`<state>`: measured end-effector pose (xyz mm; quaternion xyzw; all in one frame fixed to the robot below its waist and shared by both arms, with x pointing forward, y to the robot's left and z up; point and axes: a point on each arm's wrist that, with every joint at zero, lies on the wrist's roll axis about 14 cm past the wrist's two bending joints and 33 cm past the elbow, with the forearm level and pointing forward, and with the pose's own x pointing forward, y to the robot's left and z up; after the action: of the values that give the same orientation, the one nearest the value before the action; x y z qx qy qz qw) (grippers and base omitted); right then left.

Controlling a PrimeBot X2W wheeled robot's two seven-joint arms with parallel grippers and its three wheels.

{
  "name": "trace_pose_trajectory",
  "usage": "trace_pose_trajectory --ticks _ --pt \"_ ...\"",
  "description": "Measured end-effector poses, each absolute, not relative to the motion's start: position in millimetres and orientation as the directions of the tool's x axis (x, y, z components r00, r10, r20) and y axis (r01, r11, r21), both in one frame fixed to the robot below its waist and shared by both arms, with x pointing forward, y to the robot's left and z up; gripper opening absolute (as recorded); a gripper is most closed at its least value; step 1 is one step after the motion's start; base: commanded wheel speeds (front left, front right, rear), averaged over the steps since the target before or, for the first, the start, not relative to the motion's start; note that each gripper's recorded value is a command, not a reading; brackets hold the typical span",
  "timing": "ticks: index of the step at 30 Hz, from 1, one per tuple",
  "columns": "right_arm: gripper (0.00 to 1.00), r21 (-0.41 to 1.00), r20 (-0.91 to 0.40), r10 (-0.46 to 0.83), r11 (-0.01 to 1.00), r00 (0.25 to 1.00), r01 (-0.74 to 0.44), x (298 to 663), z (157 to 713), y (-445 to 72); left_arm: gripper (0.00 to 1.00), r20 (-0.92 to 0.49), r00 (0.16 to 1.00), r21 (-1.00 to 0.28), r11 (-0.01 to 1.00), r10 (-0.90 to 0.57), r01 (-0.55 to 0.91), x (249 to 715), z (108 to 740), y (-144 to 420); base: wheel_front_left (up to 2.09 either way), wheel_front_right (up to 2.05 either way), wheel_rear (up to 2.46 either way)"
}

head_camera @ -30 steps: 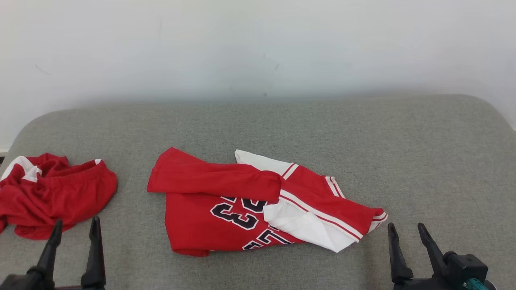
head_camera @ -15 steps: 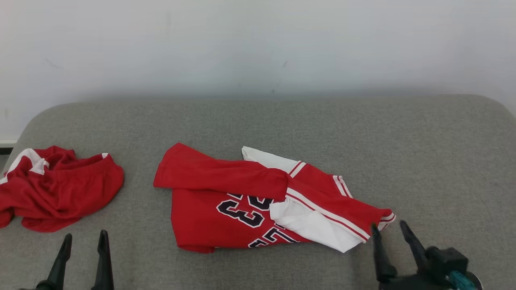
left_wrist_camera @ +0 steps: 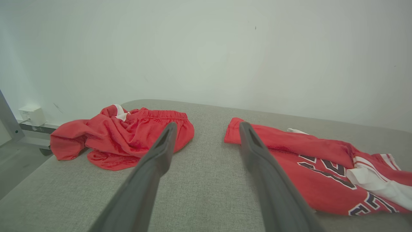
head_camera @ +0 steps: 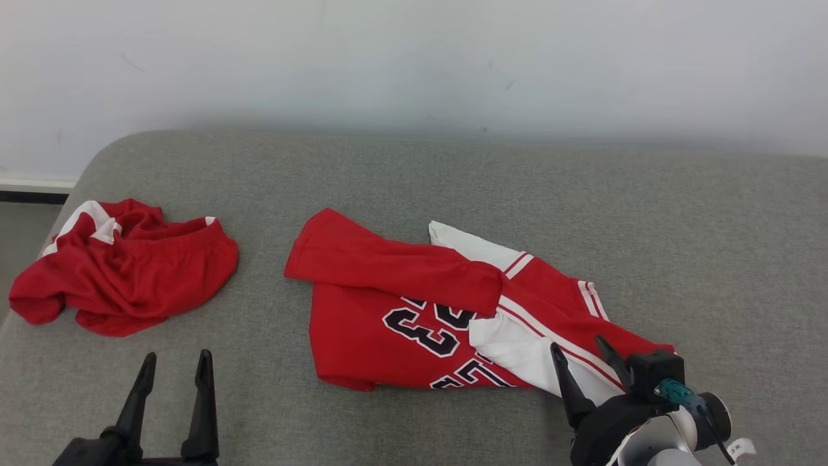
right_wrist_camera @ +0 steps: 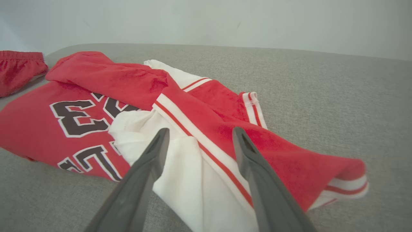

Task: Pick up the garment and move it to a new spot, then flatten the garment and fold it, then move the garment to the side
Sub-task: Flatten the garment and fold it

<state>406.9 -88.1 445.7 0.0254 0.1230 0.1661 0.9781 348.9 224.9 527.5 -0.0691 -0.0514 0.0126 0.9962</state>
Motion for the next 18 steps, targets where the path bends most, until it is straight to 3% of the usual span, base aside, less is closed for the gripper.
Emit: trace_pose_trajectory --ticks 9,10,18 --pt "0.98 0.117 -0.411 0.375 0.926 0.831 -0.360 404.1 398.0 -72.2 1.00 0.074 0.995 -0.145 0.988 0.066 -0.054 346.1 517.7 235.4 0.00 0.00 0.00" --pt "0.03 0.123 -0.415 0.382 0.923 0.826 -0.365 403.9 396.5 -69.5 1.00 0.071 0.995 -0.145 0.988 0.070 -0.059 345.5 516.5 236.4 0.00 0.00 0.00" --pt "0.00 0.131 -0.339 0.384 0.923 0.859 -0.360 406.2 410.3 -72.2 1.00 0.064 0.996 -0.142 0.988 0.062 -0.053 344.2 513.3 234.6 0.00 0.00 0.00"
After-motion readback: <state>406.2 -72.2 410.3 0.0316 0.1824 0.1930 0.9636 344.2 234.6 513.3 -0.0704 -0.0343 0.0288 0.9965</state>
